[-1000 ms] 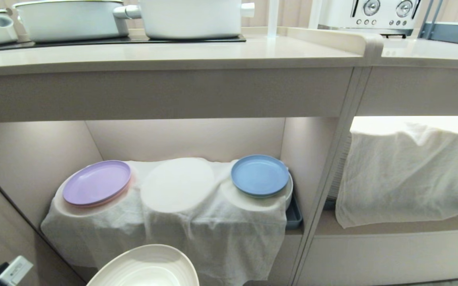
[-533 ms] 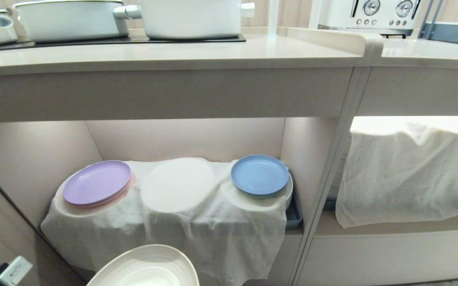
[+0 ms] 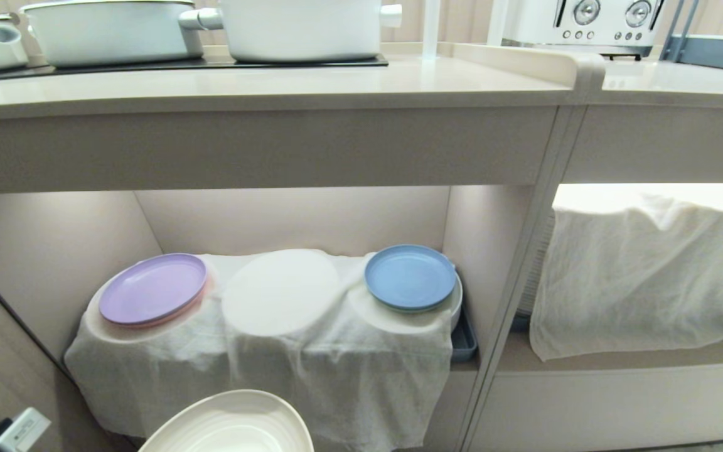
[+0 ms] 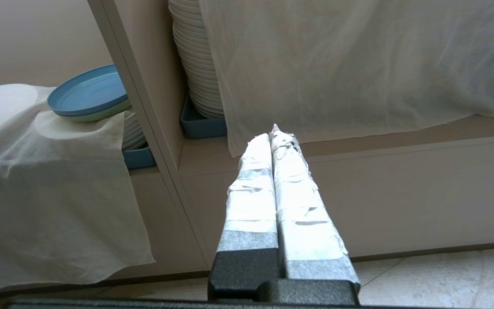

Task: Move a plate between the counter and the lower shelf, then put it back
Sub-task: Put the plate

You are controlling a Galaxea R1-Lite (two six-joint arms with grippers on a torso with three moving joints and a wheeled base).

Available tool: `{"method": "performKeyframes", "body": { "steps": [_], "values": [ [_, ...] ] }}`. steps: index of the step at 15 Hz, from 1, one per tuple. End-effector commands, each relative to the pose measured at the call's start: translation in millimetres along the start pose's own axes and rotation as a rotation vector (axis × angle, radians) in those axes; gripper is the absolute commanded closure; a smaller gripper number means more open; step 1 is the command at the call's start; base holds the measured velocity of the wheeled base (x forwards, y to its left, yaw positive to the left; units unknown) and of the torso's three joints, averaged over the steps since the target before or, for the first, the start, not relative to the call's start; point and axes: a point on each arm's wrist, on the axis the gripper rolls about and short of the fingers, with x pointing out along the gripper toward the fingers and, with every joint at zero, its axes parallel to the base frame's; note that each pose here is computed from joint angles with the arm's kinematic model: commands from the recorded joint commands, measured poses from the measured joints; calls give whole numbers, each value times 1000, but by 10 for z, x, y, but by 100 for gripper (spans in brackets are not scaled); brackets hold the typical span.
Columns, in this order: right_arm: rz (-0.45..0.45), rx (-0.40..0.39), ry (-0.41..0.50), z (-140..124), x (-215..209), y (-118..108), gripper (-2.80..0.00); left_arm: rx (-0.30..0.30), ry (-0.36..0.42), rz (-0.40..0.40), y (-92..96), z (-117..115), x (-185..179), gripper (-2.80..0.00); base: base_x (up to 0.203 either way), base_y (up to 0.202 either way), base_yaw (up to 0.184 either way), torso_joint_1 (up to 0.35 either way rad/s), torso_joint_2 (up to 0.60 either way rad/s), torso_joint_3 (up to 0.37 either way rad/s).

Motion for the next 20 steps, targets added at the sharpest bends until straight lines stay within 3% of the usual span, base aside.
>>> {"method": "performKeyframes", "body": {
  "steps": [1,16,20],
  "values": [
    [0,1,0,2,1,0,0,0,-2,-4,2,-12,-18,0,0,0,0,0,0,0],
    [0,-2,0,2,1,0,0,-2,-6,-7,24,-58,-58,0,0,0,0,0,0,0],
    [0,-5,0,2,1,0,0,-1,-8,-9,21,-54,-60,0,0,0,0,53,-194,-202]
  ]
}}
